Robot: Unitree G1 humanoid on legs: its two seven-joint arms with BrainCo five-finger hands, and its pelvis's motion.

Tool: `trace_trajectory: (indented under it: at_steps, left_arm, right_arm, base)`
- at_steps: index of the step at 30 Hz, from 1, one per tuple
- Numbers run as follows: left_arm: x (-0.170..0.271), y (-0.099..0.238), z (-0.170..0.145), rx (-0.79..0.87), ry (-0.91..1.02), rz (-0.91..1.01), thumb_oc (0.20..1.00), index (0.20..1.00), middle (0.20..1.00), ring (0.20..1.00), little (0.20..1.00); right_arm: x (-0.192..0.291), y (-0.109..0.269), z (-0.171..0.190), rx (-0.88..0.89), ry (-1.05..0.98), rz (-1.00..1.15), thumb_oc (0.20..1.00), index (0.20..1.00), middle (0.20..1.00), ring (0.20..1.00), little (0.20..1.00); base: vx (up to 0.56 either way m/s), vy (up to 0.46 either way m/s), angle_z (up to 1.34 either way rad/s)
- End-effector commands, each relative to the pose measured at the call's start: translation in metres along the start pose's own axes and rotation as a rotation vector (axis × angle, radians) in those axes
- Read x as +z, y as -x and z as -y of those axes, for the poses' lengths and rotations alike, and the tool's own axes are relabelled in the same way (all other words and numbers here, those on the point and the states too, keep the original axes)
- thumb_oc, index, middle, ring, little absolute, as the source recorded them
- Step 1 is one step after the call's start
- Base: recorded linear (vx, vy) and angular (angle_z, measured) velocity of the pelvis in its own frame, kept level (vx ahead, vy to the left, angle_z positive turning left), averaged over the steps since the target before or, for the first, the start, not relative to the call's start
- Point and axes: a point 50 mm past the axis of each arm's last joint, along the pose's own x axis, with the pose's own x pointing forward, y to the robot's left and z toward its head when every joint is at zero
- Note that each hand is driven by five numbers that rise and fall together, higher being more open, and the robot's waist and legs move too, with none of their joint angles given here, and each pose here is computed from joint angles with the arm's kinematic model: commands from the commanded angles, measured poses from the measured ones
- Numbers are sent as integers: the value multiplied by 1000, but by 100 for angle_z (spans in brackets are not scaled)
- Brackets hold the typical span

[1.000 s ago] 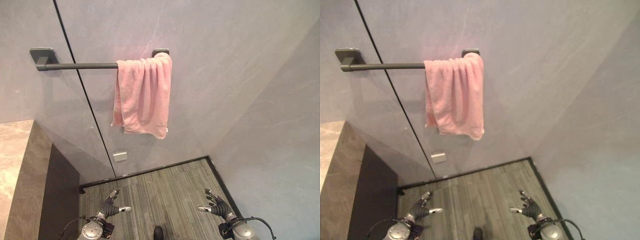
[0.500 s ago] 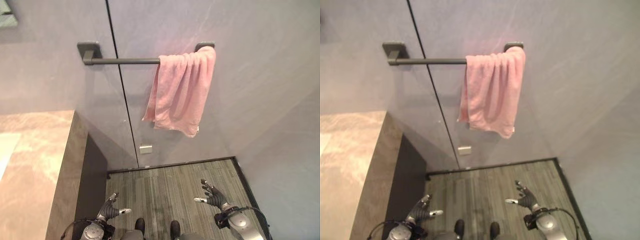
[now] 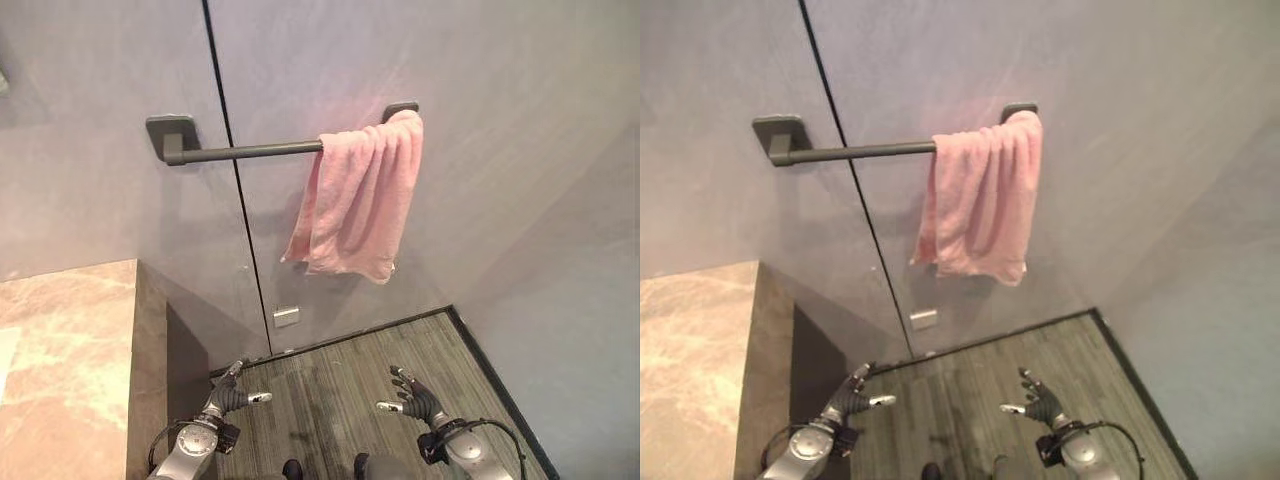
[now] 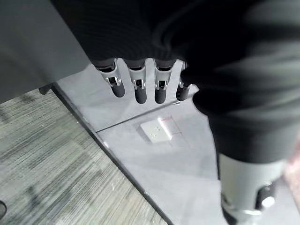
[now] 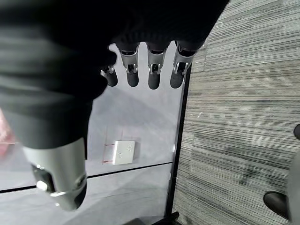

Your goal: Put brush and paste in cup on sink, flatten towel.

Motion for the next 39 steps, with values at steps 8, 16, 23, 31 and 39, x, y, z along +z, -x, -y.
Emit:
trace_trajectory:
  at_steps: [8,16,23,31,39]
  left_arm:
    - [9,1,-32,85,-48,56,1000,1000,1000,1000,1000]
    - [1,4,-31,102,-10,27,1000,1000,1000,1000,1000]
    - [15,-1,-30,81,-46,73,1000,1000,1000,1000,1000]
    - [10,7,-36,83,-68,80,1000,1000,1000,1000,1000]
    - [6,26,-62,103,-113,87,1000,1000,1000,1000,1000]
  right_arm:
    - [23,1,21,-61,-14,116,1000,1000,1000,1000,1000]
    - [22,4,26,-62,12,113,1000,1000,1000,1000,1000]
    - [30,9,37,-108,5,159,1000,1000,1000,1000,1000]
    - [34,6,48,-127,9,158,1000,1000,1000,1000,1000]
    - [44,5,56,-124,-94,209,1000,1000,1000,1000,1000]
  base:
    - [180,-84,17]
    - [239,-137,42]
    - [114,-50,30]
    - [49,144,-10]
    - [-5,94,-28]
